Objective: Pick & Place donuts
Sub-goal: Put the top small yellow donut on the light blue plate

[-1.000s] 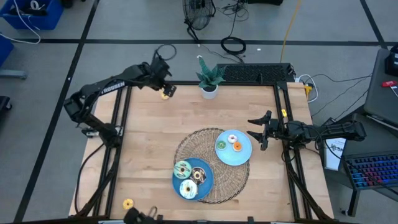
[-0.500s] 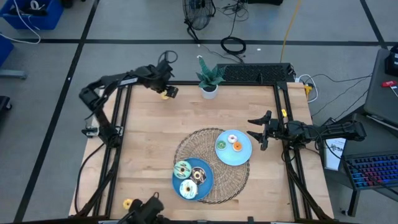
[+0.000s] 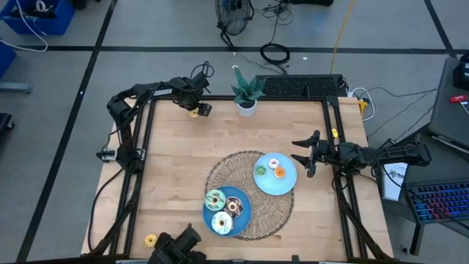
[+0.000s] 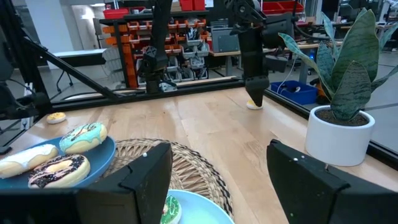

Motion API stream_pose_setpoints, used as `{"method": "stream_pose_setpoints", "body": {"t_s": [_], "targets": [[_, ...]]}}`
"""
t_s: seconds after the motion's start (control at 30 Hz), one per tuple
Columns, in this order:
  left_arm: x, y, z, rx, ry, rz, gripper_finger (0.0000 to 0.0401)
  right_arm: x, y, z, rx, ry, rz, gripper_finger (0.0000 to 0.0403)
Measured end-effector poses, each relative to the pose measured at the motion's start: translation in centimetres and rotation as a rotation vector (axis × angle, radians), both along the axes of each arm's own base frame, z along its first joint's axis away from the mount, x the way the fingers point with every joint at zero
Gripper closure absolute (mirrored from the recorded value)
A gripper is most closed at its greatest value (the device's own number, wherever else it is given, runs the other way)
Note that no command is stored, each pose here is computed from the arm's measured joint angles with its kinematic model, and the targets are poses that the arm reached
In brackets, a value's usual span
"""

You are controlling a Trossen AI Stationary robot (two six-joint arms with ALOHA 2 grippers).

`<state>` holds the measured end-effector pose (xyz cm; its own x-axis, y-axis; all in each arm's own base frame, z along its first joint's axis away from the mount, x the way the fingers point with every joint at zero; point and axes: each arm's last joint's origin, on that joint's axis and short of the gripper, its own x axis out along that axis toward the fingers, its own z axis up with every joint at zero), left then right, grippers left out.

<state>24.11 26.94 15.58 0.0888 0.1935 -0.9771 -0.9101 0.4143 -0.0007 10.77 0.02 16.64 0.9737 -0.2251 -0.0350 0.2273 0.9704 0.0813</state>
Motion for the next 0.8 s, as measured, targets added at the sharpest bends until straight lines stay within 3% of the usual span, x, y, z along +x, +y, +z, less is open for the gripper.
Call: {"method": "stream_pose_setpoints", "body": {"t_s": [0.8], "targets": [[0.1, -0.8, -0.9, -0.018, 0.038, 0.034, 0.0119, 0.0, 0.0, 0.0, 0.000, 0.000, 0.000, 0.0161]]}}
